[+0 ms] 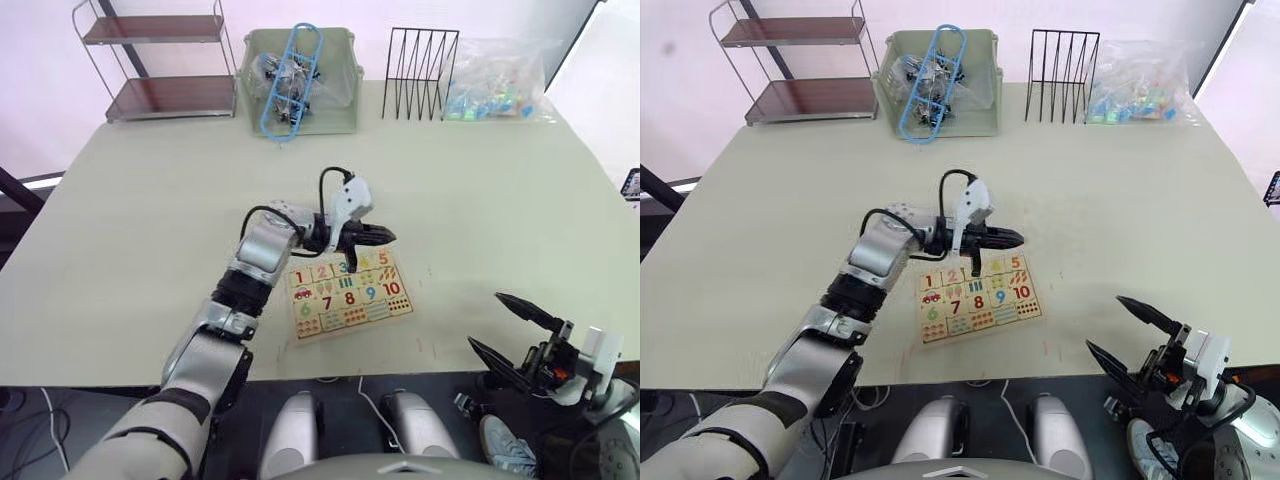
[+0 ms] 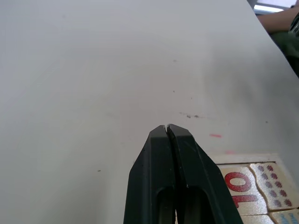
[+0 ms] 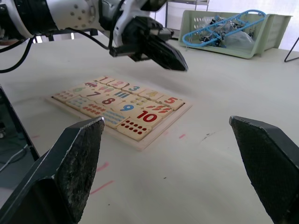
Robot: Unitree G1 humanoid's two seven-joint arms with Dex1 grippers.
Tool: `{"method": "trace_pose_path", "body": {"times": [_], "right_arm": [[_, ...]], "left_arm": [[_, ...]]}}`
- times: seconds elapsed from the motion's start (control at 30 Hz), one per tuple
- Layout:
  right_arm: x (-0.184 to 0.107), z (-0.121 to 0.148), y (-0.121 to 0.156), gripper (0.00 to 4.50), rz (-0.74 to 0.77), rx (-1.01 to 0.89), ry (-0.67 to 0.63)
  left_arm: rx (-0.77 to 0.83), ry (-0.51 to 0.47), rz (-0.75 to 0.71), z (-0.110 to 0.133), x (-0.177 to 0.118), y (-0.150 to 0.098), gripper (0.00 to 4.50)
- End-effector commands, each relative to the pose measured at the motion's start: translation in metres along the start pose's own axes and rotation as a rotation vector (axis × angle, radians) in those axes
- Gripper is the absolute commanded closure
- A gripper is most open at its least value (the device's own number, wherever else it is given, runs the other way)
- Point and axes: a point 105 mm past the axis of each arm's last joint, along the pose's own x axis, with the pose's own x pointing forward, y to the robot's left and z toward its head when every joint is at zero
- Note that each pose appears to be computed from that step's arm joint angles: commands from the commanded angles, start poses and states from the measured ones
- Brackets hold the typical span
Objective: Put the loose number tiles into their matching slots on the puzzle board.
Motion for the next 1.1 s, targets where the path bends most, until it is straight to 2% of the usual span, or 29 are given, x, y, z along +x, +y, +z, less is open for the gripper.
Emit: {"method": "trace_pose_path", "body": {"times": [0.03,0.2,0.4,0.5,0.6,0.7,0.93,0.97,1.1], "right_arm": [[-0.003,0.008,-0.009,0.00,-0.005,-0.012,-0.019],[-0.006,0.007,-0.019,0.00,-0.009,0.008,-0.002],[-0.009,0.007,-0.029,0.00,-0.025,0.026,0.003],[-0.011,0.006,-0.033,0.00,-0.027,0.041,0.018],[-0.014,0.006,-0.048,0.00,-0.095,0.060,0.022],[-0.016,0.009,-0.056,0.00,-0.120,0.061,0.017],[-0.027,0.010,-0.066,0.00,-0.141,0.040,0.050],[-0.029,0.010,-0.067,0.00,-0.145,0.035,0.060],[-0.033,0.006,-0.072,0.00,-0.182,0.016,0.088]], "left_arm": [[-0.044,-0.130,0.072,0.024,-0.027,0.002,4.44],[-0.094,-0.167,0.244,0.013,-0.073,0.011,4.44],[-0.112,-0.200,0.420,-0.003,-0.117,0.010,4.44],[-0.141,-0.210,0.525,-0.017,-0.144,0.005,4.44],[-0.210,-0.192,0.620,-0.038,-0.165,-0.002,4.44],[-0.262,-0.184,0.694,-0.051,-0.177,-0.006,3.65],[-0.303,-0.138,0.902,-0.089,-0.214,-0.021,0.34],[-0.305,-0.124,0.920,-0.094,-0.218,-0.025,0.10],[-0.315,-0.086,0.994,-0.110,-0.233,-0.040,0.10]]}}
